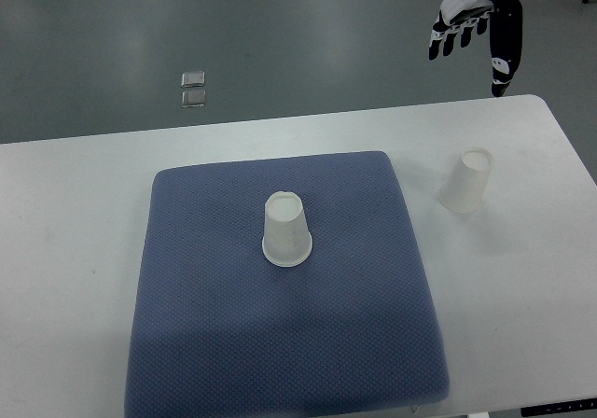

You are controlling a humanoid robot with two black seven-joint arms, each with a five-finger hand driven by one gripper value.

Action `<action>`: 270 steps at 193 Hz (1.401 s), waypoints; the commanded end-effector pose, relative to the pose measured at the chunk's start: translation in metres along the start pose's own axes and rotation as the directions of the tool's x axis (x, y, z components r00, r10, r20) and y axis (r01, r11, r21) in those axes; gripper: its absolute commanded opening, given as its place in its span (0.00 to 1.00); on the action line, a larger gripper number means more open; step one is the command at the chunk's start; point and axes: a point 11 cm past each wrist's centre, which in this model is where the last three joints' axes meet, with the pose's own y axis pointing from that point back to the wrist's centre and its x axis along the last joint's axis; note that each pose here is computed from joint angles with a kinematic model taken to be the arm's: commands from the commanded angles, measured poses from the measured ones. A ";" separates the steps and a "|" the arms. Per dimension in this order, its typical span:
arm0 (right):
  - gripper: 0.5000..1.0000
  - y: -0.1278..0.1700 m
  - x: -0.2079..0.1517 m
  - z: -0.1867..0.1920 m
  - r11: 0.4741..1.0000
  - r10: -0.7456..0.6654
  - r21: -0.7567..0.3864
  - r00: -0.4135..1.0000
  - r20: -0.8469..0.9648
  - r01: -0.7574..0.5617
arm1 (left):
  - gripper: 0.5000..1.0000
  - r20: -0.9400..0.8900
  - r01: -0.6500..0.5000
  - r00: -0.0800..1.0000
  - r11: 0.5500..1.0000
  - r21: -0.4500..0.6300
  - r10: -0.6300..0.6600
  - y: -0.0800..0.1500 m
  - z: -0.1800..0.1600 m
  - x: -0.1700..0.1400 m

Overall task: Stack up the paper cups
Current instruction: 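Lower the right hand onto the white paper cup beside the pad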

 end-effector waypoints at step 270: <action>0.81 -0.204 -0.101 0.084 0.983 -0.073 -0.153 0.976 0.207 0.106 | 1.00 -0.005 -0.010 1.000 1.000 0.001 0.010 0.000 0.000 0.003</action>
